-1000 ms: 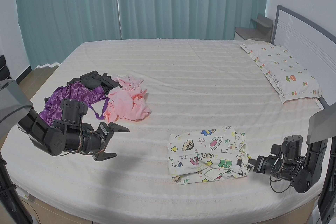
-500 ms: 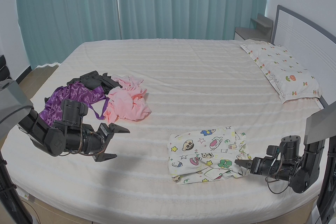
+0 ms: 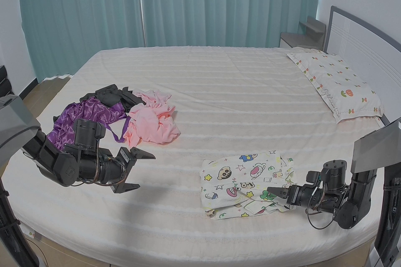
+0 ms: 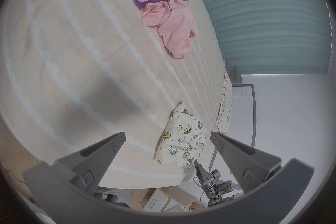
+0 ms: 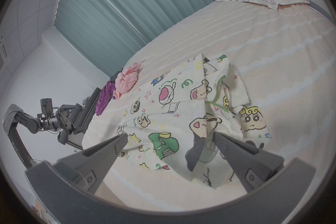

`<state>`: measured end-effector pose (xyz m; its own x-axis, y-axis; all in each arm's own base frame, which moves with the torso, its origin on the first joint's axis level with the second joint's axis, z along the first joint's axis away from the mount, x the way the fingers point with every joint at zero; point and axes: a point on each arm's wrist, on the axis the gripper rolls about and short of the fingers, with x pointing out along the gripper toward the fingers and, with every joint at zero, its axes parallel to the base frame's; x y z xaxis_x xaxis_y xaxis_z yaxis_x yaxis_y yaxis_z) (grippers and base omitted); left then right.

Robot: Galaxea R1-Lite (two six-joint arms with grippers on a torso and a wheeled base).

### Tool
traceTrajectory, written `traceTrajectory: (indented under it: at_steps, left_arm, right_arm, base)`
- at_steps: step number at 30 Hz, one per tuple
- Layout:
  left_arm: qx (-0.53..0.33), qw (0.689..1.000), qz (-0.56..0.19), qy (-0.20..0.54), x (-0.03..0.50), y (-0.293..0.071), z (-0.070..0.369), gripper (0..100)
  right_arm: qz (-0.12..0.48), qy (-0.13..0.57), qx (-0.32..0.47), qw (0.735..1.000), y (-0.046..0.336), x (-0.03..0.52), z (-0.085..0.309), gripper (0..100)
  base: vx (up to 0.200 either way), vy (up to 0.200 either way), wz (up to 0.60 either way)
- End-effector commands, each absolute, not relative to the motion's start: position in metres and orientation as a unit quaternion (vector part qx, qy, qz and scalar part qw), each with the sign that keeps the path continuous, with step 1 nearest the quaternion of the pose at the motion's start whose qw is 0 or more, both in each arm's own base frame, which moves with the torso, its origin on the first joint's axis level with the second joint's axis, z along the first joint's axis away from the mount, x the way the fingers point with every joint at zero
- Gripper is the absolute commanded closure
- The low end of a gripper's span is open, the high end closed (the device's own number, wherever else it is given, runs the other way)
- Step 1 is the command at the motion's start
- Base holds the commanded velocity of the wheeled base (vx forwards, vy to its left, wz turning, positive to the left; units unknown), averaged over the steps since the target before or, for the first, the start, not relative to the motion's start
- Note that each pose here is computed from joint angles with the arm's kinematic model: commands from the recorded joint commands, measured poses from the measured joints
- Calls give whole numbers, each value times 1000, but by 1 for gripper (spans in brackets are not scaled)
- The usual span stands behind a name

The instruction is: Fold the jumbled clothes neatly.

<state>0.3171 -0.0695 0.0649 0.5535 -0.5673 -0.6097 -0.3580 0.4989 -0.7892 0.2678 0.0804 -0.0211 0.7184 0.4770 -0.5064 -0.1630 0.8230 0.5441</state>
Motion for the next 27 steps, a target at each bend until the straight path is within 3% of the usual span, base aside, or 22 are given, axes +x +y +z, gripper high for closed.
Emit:
traceTrajectory:
  at_steps: [1,13,14,27]
  left_arm:
    - [-496,728,-70,469,318,-70,63,0]
    - [-495,727,-70,472,318,-71,61,0]
    - [-495,727,-70,472,318,-71,61,0]
    - [-495,726,-66,473,318,-70,59,0]
  right_arm:
    - [175,336,234,895,82,271,-29,0]
    - [185,334,224,897,97,284,-43,0]
    - [185,334,224,897,97,284,-43,100]
    - [157,341,221,900,71,275,-33,100]
  base:
    - [0,0,0]
    - [0,0,0]
    - [0,0,0]
    - [0,0,0]
